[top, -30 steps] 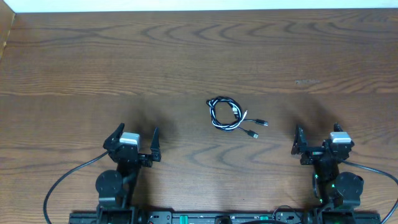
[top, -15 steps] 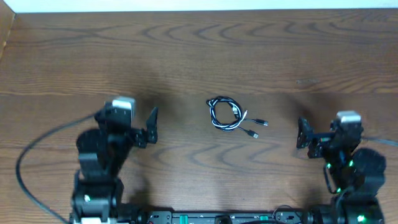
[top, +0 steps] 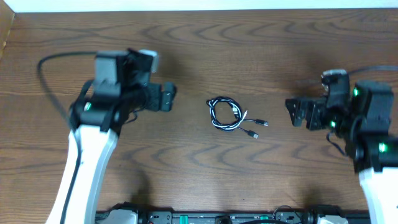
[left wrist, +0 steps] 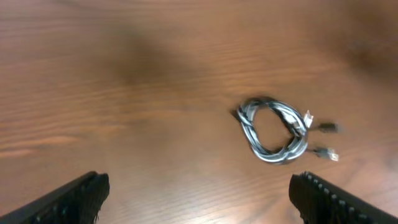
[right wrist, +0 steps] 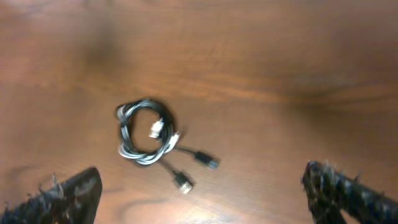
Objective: Untangle cables
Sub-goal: 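Raise both arms and move the left gripper toward the cable bundle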
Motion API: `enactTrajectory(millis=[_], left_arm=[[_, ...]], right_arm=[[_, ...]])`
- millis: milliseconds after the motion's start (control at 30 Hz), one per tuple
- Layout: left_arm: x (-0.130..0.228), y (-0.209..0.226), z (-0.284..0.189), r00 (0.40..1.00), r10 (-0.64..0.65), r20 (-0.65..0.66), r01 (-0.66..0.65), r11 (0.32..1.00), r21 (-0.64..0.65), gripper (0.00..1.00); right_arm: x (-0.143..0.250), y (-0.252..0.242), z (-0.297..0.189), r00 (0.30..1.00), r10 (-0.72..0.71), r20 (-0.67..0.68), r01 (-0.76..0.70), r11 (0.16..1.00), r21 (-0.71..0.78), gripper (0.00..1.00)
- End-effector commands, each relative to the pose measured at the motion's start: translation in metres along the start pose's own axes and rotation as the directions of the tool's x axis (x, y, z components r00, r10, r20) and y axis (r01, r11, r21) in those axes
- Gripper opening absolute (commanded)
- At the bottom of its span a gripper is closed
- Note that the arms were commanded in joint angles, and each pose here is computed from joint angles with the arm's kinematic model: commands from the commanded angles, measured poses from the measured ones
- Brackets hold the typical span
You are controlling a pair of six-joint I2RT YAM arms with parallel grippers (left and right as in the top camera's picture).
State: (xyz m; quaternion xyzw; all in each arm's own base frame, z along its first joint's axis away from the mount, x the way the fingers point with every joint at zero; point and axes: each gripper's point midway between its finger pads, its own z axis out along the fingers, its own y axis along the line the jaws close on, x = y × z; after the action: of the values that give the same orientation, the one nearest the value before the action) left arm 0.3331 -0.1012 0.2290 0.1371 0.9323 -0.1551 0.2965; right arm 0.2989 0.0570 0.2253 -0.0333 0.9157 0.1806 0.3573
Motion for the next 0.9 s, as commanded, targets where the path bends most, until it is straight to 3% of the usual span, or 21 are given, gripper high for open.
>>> enactTrajectory(millis=[0,267,333,400,467,567,867], left_arm=[[-0.011,-0.037,0.015,0.996,0.078,-0.046,-0.068,0.981,0.184,0.98],[-0.006,-0.076,0.052,0.99,0.018,-0.142,0.046,0.899,0.436,0.98],[-0.005,-0.074,0.067,0.987,0.018,-0.158,0.054,0.897,0.438,0.83],[0.001,-0.066,0.083,0.977,-0.026,-0.21,0.111,0.909,0.402,0.67],[0.016,-0.045,0.11,0.922,-0.209,-0.325,0.296,0.924,0.244,0.67],[0.034,-0.03,0.136,0.843,-0.365,-0.394,0.428,0.9,0.082,0.67],[0.06,-0.042,0.201,0.745,-0.488,-0.454,0.537,0.843,-0.027,0.61]], right_arm=[[-0.012,0.018,0.007,0.999,0.009,-0.051,-0.015,0.994,-0.108,0.99],[-0.017,0.03,0.031,0.993,0.068,-0.101,-0.09,0.968,-0.233,0.99],[-0.016,0.029,0.035,0.991,0.072,-0.11,-0.096,0.968,-0.233,0.86],[-0.015,0.027,0.038,0.99,0.08,-0.12,-0.106,0.968,-0.226,0.79],[-0.012,0.024,0.042,0.985,0.109,-0.138,-0.136,0.968,-0.211,0.77],[-0.011,0.022,0.044,0.981,0.126,-0.15,-0.155,0.967,-0.202,0.75],[0.0,-0.003,0.047,0.947,0.268,-0.178,-0.277,0.96,-0.03,0.73]])
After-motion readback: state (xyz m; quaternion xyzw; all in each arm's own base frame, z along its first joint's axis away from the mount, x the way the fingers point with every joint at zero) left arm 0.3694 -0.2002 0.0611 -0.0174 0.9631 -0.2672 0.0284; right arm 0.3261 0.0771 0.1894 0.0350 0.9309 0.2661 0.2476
